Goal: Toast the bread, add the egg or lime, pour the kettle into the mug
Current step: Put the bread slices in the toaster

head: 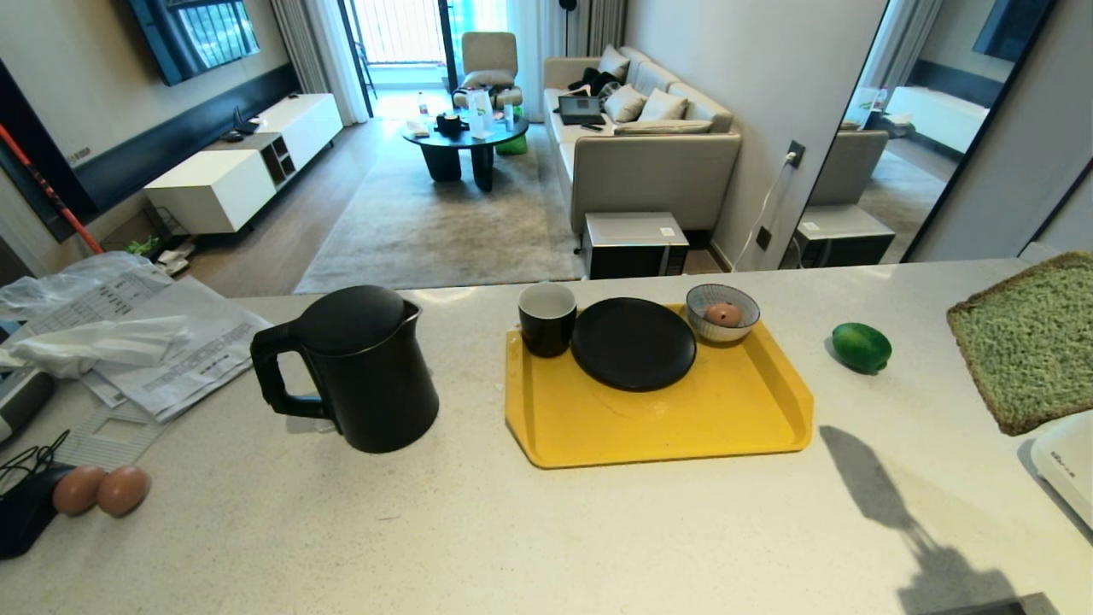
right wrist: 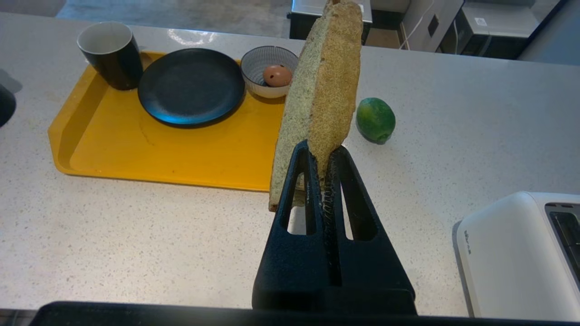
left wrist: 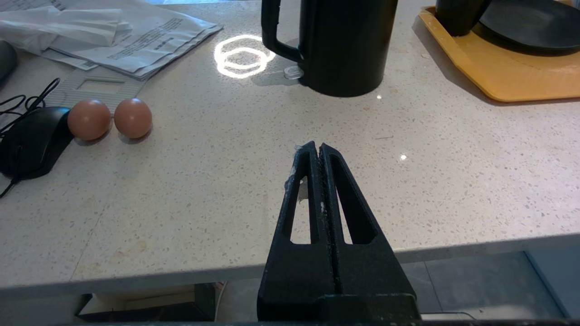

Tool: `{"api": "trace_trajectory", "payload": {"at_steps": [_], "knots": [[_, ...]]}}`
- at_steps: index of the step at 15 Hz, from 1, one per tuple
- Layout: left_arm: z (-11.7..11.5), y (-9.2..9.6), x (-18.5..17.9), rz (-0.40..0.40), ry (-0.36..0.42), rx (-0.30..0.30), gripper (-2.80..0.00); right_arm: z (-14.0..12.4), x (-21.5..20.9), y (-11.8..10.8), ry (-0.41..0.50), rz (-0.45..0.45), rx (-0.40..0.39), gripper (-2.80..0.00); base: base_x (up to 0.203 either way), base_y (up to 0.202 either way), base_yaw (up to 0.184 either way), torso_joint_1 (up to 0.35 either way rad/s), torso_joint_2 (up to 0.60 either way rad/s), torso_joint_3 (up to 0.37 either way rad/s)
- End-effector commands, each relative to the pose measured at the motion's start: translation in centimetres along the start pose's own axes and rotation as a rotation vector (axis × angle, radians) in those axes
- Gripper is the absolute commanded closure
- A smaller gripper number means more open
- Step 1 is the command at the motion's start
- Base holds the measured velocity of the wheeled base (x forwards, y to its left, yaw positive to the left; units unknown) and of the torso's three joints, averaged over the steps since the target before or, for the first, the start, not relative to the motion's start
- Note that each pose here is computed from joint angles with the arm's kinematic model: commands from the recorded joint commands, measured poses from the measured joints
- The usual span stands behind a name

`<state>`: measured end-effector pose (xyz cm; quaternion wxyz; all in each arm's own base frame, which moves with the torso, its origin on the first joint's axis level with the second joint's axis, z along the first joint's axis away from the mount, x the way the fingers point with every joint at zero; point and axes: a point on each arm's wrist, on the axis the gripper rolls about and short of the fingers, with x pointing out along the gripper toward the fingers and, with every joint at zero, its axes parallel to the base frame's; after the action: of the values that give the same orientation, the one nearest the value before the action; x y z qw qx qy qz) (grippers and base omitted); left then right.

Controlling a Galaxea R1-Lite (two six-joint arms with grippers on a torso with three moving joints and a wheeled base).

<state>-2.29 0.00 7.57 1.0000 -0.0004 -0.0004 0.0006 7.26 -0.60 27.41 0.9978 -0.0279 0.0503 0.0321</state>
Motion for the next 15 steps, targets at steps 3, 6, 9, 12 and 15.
{"api": "trace_trajectory", "payload": {"at_steps": [3, 6, 9, 12, 15], "knots": [[0.02, 0.0, -0.01, 0.0, -0.001, -0.001, 0.0, 0.04, -0.06, 0.02, -0.003, 0.002, -0.002, 0.0, 0.0, 0.0, 0.0, 0.103, -0.19, -0.091], [0.02, 0.0, -0.01, 0.0, -0.001, -0.001, 0.0, 0.05, -0.11, 0.02, -0.005, 0.001, -0.002, 0.0, 0.0, 0.0, 0.0, 0.174, -0.32, -0.152], [0.0, 0.0, 0.0, 0.0, 0.0, -0.001, 0.0, 0.05, -0.06, 0.01, -0.004, 0.001, -0.002, 0.0, 0.0, 0.0, 0.0, 0.178, -0.32, -0.149], [-0.02, 0.0, 0.0, 0.0, 0.001, -0.001, 0.0, 0.04, -0.06, 0.01, -0.003, 0.001, -0.002, 0.0, 0.0, 0.0, 0.0, 0.164, -0.3, -0.14], [-0.02, 0.0, 0.01, 0.0, 0.001, -0.001, 0.0, 0.05, -0.06, 0.01, -0.004, 0.001, -0.002, 0.0, 0.0, 0.0, 0.0, 0.114, -0.21, -0.102]]}}
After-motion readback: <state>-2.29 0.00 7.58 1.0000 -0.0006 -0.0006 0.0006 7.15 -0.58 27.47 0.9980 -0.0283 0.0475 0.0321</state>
